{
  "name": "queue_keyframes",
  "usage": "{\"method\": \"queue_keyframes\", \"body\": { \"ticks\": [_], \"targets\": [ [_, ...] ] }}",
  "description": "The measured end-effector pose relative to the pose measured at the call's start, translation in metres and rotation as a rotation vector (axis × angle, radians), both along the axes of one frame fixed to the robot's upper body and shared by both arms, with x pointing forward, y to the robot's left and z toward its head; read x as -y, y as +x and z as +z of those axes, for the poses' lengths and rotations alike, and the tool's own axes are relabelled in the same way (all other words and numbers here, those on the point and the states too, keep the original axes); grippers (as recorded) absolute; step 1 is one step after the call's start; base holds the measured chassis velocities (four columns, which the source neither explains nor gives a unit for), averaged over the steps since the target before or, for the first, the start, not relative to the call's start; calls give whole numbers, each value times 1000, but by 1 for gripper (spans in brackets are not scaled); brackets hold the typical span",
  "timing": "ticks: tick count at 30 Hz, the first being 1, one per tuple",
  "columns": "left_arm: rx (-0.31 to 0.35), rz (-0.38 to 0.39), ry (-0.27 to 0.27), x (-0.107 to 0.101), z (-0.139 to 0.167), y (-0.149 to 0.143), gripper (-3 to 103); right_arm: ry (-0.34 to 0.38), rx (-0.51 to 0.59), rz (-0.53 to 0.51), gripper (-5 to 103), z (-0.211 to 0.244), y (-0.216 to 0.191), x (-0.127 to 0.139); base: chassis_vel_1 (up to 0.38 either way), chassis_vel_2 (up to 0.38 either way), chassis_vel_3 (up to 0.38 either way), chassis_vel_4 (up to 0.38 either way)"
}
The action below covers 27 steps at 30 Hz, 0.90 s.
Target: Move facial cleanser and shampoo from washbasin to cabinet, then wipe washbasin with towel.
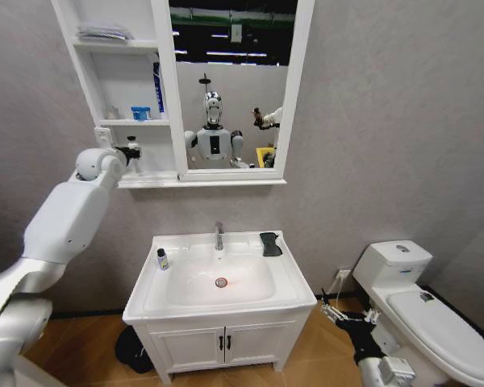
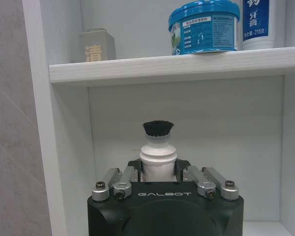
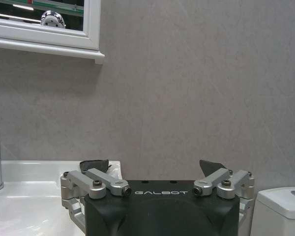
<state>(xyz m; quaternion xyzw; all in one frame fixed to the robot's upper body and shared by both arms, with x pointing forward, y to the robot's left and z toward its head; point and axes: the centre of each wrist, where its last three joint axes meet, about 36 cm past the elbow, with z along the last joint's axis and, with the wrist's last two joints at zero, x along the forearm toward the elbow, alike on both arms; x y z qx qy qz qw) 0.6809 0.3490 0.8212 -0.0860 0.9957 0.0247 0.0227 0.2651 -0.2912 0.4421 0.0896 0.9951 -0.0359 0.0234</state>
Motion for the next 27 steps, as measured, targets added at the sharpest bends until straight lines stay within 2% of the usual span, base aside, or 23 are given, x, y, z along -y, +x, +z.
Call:
{"method": "queue_keyframes", "body": {
  "ticks": [3,5,7,8,10,13,14,17,18,21,22,24,25,26,27],
  "targets": [
    [1,15,0,1,0,5,32,-10,-3,-6,100,-3,0,2,0,0,0,0],
    [-1,19,2,1,1,6,34,-14,-7,-6,100,-4,1,3,0,0,0,0],
    [-1,22,3,1,2,5,44,-18,-9,-8,100,-5,2,5,0,0,0,0],
    [-1,22,3,1,2,5,44,-18,-9,-8,100,-5,2,5,0,0,0,0],
    [-3,20,5,1,0,4,56,-20,-8,-7,100,-4,4,5,0,0,0,0],
    [1,19,6,2,-1,2,61,-20,-7,-7,100,-4,4,5,0,0,0,0],
    [8,20,4,3,-1,-1,66,-20,-8,-7,100,-4,5,5,0,0,0,0],
    [43,14,-6,4,-1,-27,83,-19,-9,-9,100,-4,4,5,0,0,0,0],
    [43,14,-6,4,-1,-27,83,-19,-9,-9,100,-4,4,5,0,0,0,0],
    [73,-21,-2,2,-21,-95,97,-12,-9,-11,100,-6,4,4,0,0,0,0],
    [73,-21,-2,2,-21,-95,97,-12,-9,-11,100,-6,4,4,0,0,0,0],
    [70,-29,5,3,-46,-144,100,-5,-10,-9,100,-8,5,2,0,0,0,0],
    [70,-29,5,3,-46,-144,100,-5,-10,-9,100,-8,5,2,0,0,0,0],
    [64,-42,30,11,-69,-173,100,-2,-10,-5,100,-9,5,0,0,0,0,0],
    [64,-42,30,11,-69,-173,100,-2,-10,-5,100,-9,5,0,0,0,0,0]
  ]
}}
